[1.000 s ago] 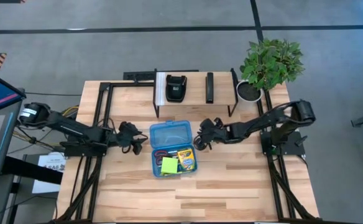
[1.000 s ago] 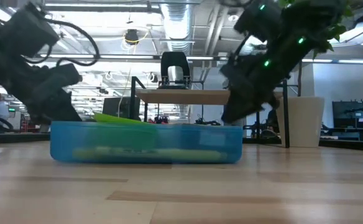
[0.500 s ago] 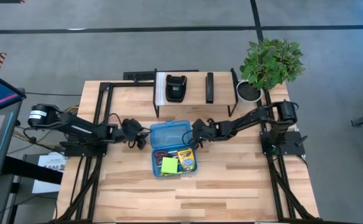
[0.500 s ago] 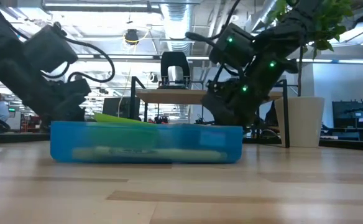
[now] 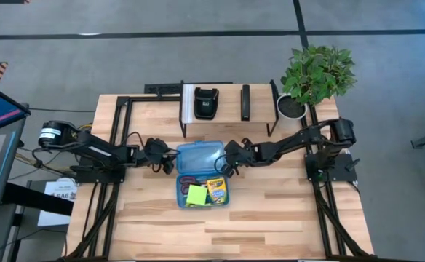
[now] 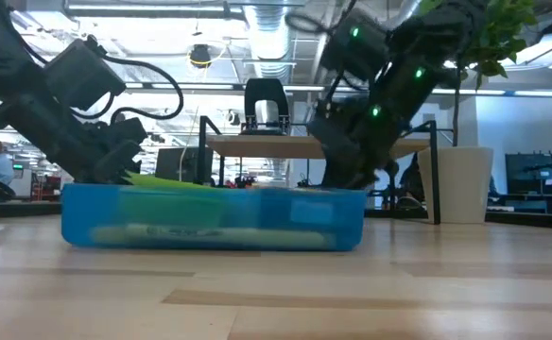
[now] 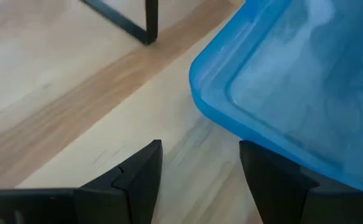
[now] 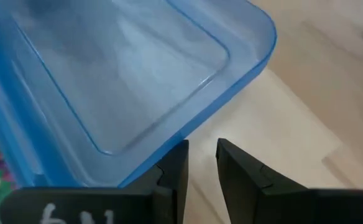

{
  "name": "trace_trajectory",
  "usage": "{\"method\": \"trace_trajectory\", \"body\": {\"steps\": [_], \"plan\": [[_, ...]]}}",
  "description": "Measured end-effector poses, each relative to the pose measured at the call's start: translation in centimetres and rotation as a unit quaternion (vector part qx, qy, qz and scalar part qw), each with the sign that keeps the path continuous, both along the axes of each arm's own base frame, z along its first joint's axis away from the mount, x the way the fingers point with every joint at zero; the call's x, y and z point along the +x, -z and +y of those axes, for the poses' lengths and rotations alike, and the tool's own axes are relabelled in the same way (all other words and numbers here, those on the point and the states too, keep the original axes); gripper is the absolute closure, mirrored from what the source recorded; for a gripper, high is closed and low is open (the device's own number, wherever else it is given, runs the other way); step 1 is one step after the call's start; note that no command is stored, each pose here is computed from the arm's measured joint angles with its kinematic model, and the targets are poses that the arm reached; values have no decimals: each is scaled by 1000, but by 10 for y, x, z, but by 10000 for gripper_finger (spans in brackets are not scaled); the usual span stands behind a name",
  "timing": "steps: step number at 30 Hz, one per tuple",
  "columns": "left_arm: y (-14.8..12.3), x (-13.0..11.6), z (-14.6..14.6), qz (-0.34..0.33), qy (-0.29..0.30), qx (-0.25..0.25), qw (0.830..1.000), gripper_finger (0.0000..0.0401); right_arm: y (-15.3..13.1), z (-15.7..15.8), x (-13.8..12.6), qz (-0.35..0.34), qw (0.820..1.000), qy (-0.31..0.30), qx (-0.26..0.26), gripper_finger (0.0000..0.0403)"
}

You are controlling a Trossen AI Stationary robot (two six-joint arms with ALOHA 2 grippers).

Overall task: Pack school essentials
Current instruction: Close the blue supply box

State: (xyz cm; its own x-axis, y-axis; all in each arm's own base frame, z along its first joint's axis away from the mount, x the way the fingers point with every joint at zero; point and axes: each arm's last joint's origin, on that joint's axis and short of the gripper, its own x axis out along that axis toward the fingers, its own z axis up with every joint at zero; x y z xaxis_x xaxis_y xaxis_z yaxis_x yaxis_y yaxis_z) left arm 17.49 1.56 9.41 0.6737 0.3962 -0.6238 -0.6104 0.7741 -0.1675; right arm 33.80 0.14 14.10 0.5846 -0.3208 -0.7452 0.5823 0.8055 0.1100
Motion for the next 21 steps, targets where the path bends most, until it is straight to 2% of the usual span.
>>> {"method": "trace_trajectory", "body": {"steps": [10, 21], "plan": [[-7, 2, -3, -13, 7, 12, 1000, 193, -16, 13, -6, -12, 1000, 2, -28, 295], [-21, 1, -9, -46, 21, 32, 998, 193, -12, 16, -9, 8, 1000, 8, -23, 295]]}}
